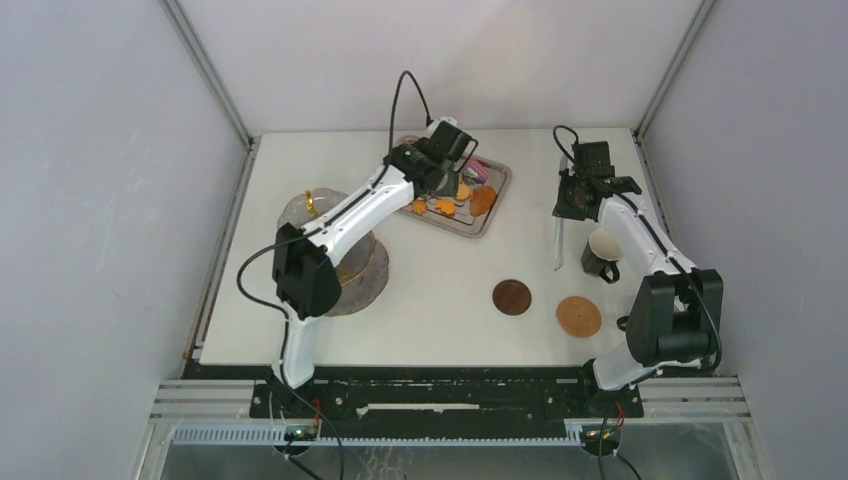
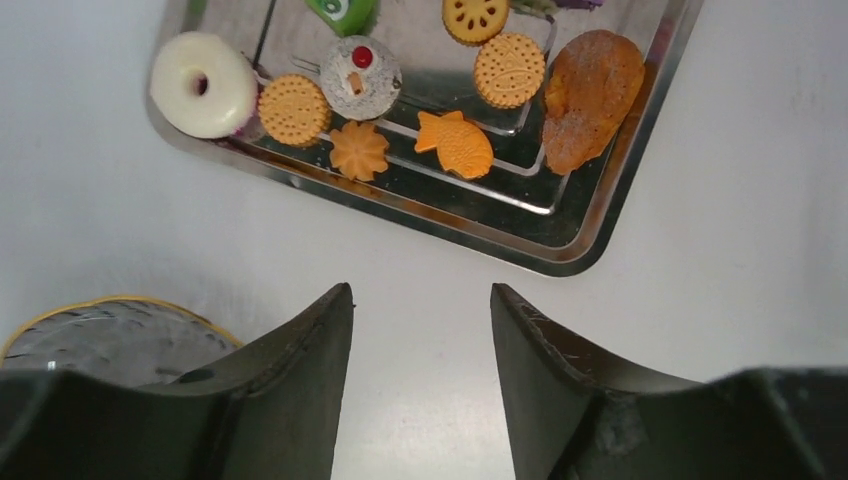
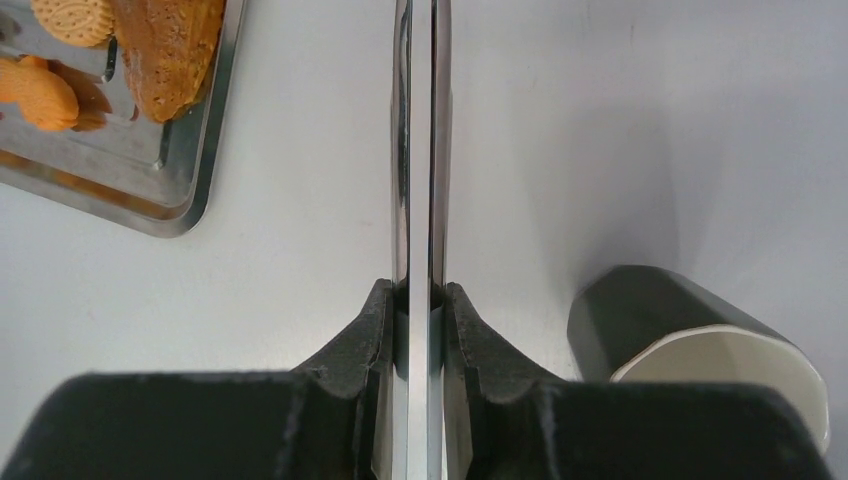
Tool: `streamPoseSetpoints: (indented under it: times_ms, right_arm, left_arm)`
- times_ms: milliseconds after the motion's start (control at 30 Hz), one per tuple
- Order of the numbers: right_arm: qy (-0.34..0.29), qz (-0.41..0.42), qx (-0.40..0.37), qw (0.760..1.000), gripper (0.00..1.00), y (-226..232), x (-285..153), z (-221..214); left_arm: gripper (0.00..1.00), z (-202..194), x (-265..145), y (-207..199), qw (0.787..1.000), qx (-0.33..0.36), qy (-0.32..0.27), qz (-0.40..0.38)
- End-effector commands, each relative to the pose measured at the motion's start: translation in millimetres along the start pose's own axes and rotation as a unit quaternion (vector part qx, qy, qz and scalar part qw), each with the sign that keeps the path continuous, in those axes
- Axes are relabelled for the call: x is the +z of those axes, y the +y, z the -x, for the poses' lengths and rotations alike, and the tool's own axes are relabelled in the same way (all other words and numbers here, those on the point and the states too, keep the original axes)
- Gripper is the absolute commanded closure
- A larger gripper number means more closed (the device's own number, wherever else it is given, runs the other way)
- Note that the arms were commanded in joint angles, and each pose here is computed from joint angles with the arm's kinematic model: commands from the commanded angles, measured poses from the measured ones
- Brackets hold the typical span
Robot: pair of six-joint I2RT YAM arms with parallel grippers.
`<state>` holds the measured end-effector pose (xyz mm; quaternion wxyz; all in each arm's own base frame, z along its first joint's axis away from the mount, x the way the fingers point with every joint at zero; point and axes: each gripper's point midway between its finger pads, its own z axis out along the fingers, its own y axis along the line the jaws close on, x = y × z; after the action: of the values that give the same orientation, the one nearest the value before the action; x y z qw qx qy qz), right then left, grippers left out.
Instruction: Serve the afternoon tea
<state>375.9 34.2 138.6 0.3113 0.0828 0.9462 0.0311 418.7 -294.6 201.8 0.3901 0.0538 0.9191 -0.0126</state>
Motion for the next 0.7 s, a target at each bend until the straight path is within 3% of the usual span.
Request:
streamPoseSetpoints:
  times_ms: [0, 267, 667]
  right_arm:
    - [-0.039, 0.024, 0.012, 0.999, 1.00, 9, -14, 20]
    - [-0.032, 0.035, 0.011, 0.999, 1.00, 14, -12, 17]
    - [-0.021, 0.039, 0.004, 0.999, 1.00, 19, -7, 12]
  left_arm:
    - [0.45, -7, 31, -11, 0.999, -0.040, 0.000, 0.005]
    - [0.53, -58, 94, -19, 0.998, -0.031, 0.061, 0.004]
    - [0.57, -86, 124, -16, 0.997, -0.019, 0.080, 0.011]
